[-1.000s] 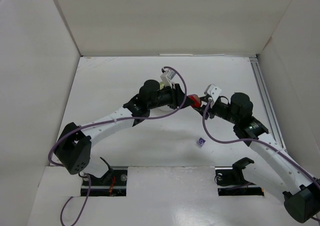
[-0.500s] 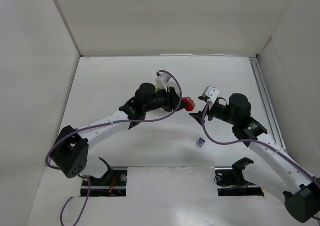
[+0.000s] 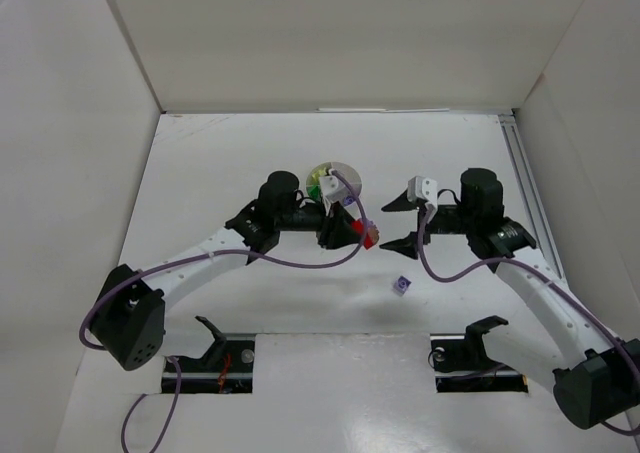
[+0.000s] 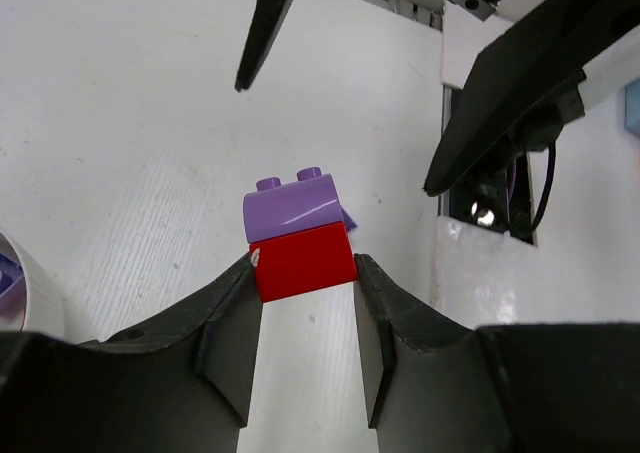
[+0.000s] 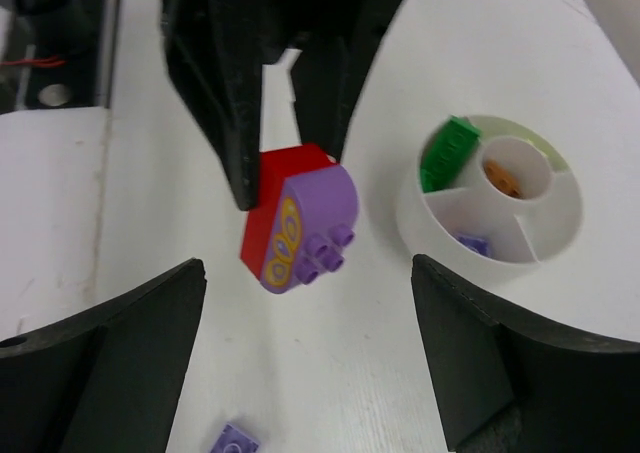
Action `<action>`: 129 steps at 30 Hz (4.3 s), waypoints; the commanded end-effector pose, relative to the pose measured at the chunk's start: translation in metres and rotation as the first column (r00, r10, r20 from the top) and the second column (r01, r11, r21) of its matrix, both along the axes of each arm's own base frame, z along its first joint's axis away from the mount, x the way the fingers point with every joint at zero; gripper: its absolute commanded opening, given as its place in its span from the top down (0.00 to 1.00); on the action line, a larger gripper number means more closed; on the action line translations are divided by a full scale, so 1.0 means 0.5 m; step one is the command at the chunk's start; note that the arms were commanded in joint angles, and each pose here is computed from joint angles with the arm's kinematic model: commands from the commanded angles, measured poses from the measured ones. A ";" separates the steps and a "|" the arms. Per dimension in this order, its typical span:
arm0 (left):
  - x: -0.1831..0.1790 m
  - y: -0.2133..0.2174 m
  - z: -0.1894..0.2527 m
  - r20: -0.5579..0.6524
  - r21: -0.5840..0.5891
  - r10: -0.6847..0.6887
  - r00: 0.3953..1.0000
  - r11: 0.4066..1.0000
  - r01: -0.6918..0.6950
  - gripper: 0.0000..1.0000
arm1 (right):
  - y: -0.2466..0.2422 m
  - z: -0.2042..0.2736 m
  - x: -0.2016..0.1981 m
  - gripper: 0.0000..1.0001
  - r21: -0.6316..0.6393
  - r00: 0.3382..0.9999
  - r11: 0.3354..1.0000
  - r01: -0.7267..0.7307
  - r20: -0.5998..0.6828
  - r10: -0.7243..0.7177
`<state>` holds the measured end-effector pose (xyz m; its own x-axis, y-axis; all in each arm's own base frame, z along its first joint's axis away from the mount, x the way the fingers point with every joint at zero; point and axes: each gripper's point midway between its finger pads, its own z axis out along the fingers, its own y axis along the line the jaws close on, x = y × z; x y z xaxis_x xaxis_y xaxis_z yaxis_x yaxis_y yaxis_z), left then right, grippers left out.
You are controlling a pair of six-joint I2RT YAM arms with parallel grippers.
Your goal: Sort the legos into containers by color
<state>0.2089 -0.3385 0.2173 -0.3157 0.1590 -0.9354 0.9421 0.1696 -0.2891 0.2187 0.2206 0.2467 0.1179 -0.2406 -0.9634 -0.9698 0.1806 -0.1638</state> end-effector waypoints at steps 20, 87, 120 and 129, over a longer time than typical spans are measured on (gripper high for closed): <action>-0.036 -0.011 0.041 0.217 0.014 -0.194 0.957 0.981 0.196 1.00 | 0.047 0.007 0.005 0.21 0.030 0.981 0.986 -0.163 -0.103 0.165; 0.207 0.406 0.086 -0.213 0.110 0.977 0.012 0.036 -0.993 1.00 | 0.173 -0.027 0.360 0.83 0.144 0.872 0.878 0.457 0.123 -0.474; 0.211 0.419 0.046 -0.174 0.158 0.984 -0.028 0.000 -0.987 1.00 | 0.142 -0.123 0.334 0.34 0.108 0.847 0.848 0.519 0.071 -0.527; 0.209 0.421 0.051 -0.171 0.152 0.985 -0.024 0.003 -0.988 1.00 | 0.113 -0.084 0.285 0.27 0.066 0.860 0.866 0.496 0.097 -0.500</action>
<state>0.3123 -0.1320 0.2340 -0.3203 -0.4591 -0.8286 -0.2309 0.8862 -0.4018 0.3737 0.2794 0.1750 0.0383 -0.2674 -0.9628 -0.7191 0.6616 -0.2123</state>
